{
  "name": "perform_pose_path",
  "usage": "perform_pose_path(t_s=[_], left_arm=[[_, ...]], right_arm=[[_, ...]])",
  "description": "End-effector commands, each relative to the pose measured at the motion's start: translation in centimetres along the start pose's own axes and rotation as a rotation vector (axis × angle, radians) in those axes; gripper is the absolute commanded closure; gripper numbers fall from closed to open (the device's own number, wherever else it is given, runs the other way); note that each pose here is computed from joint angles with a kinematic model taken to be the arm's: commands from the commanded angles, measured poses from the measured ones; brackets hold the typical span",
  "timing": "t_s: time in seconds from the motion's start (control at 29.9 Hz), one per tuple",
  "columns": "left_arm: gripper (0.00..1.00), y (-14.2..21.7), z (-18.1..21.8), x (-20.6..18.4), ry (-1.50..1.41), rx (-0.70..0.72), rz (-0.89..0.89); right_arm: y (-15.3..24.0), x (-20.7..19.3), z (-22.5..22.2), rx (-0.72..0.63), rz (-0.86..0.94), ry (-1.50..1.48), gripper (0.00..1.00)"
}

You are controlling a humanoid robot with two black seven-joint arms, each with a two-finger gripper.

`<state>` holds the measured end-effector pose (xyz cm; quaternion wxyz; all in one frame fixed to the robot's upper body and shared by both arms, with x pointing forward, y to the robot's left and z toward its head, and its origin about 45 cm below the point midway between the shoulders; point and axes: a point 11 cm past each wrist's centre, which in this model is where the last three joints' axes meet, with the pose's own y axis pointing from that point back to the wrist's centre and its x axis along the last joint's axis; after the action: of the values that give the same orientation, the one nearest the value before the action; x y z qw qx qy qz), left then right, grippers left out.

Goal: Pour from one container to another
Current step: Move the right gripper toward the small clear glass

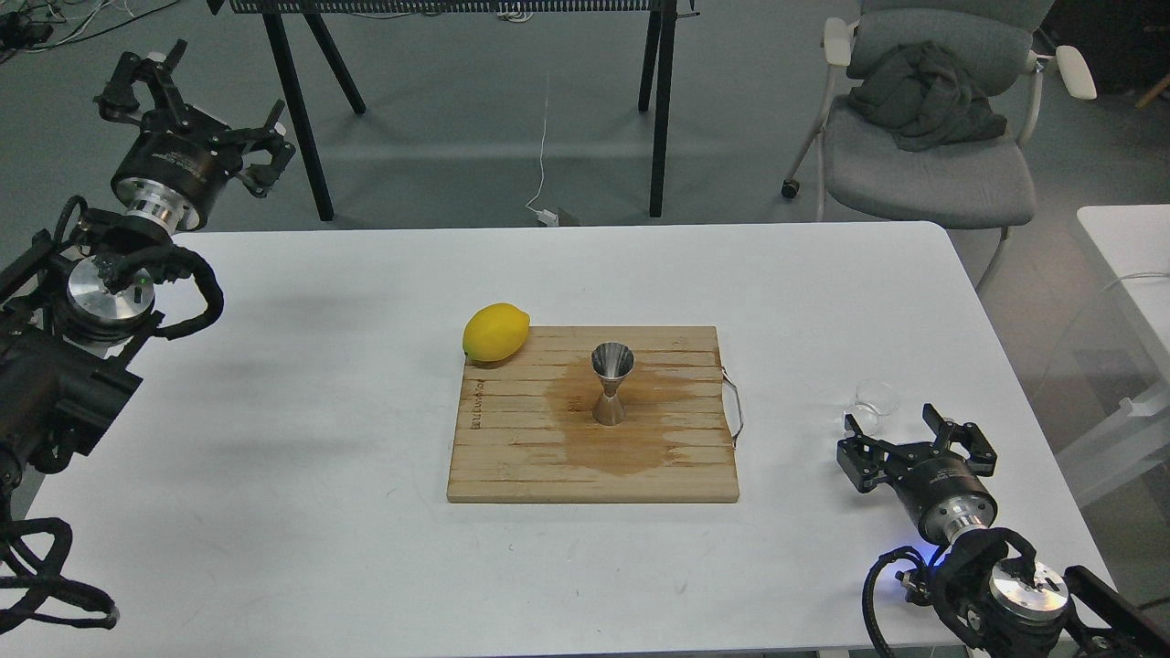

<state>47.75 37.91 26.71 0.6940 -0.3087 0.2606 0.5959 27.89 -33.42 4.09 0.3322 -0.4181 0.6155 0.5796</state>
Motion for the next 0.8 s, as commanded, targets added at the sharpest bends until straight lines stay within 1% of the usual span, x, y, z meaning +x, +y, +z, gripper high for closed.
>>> perform_pose_path(t_s=[0.0,0.3,0.47,0.57,0.77], left_arm=[[0.00,0.1,-0.1,0.1,0.002,0.002,0.003],[0.00,0.1,0.0,0.1,0.000,0.000,0.002],[0.00,0.1,0.0,0.1,0.001,-0.002,0.004],[0.00,0.2,0.2,0.6,-0.002,-0.006,0.018],[0.00,0.2,0.4,0.7,-0.004,-0.010,0.021]], right_arm=[[-0.5,-0.2,0.3,-0.005,0.015,0.003,0.02],[-0.9,-0.4,0.2,0.002,0.018,0.000,0.04],[-1.5,-0.8,-0.2,0.011,0.019,0.010,0.09],[-1.8,-0.8,-0.3,0.014,0.042,0.015,0.15],[-1.9,-1.0,-0.2,0.001,0.040,0.015,0.17]])
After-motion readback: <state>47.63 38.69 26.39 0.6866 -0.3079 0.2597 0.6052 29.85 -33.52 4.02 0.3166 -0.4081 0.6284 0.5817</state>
